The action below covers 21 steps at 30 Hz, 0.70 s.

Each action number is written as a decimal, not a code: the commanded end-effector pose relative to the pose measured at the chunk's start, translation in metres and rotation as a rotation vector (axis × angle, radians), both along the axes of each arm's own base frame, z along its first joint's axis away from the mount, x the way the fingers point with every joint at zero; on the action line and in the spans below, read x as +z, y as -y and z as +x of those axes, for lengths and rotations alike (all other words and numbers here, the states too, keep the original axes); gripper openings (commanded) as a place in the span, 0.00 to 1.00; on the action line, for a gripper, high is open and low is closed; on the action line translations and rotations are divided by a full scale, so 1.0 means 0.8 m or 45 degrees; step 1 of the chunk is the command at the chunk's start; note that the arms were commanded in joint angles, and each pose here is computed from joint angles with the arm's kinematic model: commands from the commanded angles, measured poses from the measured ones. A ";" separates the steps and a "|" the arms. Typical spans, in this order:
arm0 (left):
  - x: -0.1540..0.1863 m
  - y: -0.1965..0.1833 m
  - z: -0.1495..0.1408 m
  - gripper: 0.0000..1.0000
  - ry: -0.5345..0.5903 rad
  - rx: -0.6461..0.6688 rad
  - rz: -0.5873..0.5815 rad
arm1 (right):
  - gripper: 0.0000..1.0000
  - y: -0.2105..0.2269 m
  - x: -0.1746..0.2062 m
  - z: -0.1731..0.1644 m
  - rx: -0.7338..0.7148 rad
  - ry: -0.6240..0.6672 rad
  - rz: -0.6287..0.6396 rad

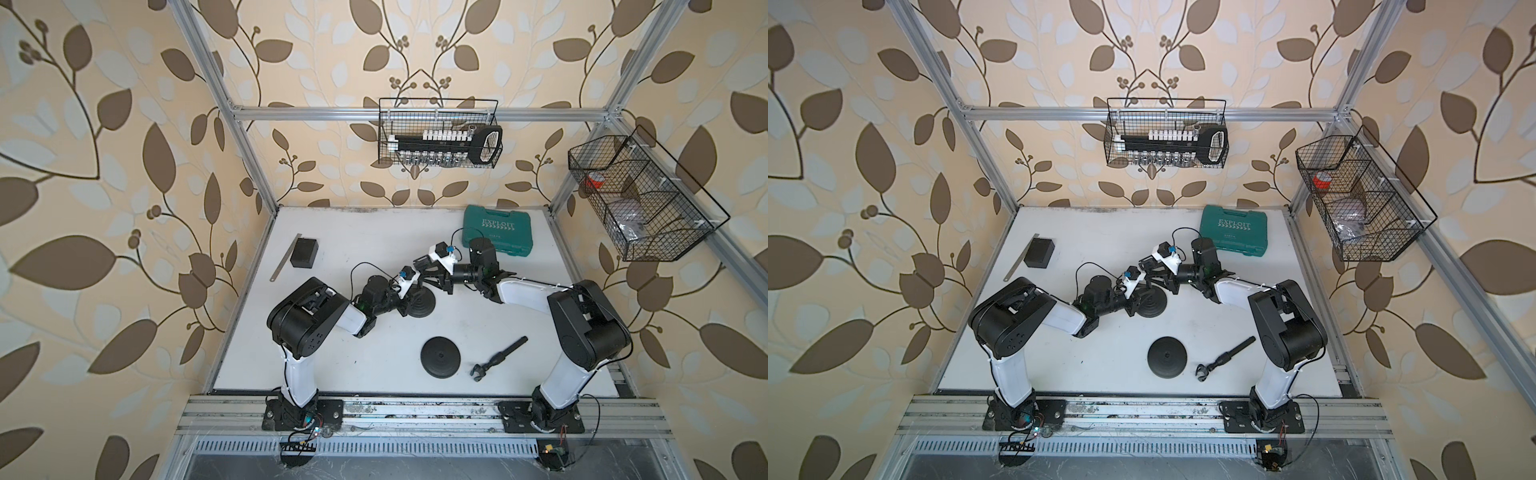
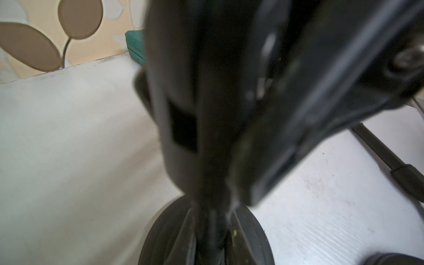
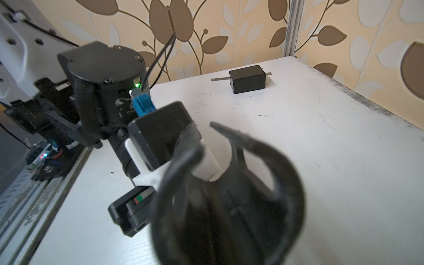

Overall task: Assemble a microphone stand
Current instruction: Screw the microphone stand pole into the microphone stand base.

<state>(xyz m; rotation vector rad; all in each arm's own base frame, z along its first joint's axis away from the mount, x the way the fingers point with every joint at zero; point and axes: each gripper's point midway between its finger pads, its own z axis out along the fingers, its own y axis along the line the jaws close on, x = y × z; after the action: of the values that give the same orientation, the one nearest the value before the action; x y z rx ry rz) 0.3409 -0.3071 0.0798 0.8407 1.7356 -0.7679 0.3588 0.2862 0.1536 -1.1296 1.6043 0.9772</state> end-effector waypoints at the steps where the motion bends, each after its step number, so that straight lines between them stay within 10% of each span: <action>1: -0.055 -0.003 -0.019 0.08 -0.167 -0.018 0.126 | 0.07 -0.006 0.004 0.001 0.018 0.015 0.028; 5: -0.054 -0.003 -0.017 0.10 -0.168 -0.007 0.123 | 0.00 -0.005 -0.005 -0.001 -0.039 0.020 0.010; 10: -0.040 -0.001 -0.019 0.36 -0.163 -0.015 0.084 | 0.00 -0.002 -0.027 0.001 -0.232 0.058 -0.039; 21: 0.008 -0.001 -0.015 0.39 -0.109 0.028 -0.072 | 0.00 0.010 -0.057 -0.002 -0.740 0.130 -0.139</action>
<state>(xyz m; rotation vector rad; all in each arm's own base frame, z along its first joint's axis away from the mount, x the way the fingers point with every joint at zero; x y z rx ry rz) 0.3324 -0.3012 0.0702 0.7771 1.8264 -0.8211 0.3592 0.2937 0.1521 -0.7844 1.6153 0.6169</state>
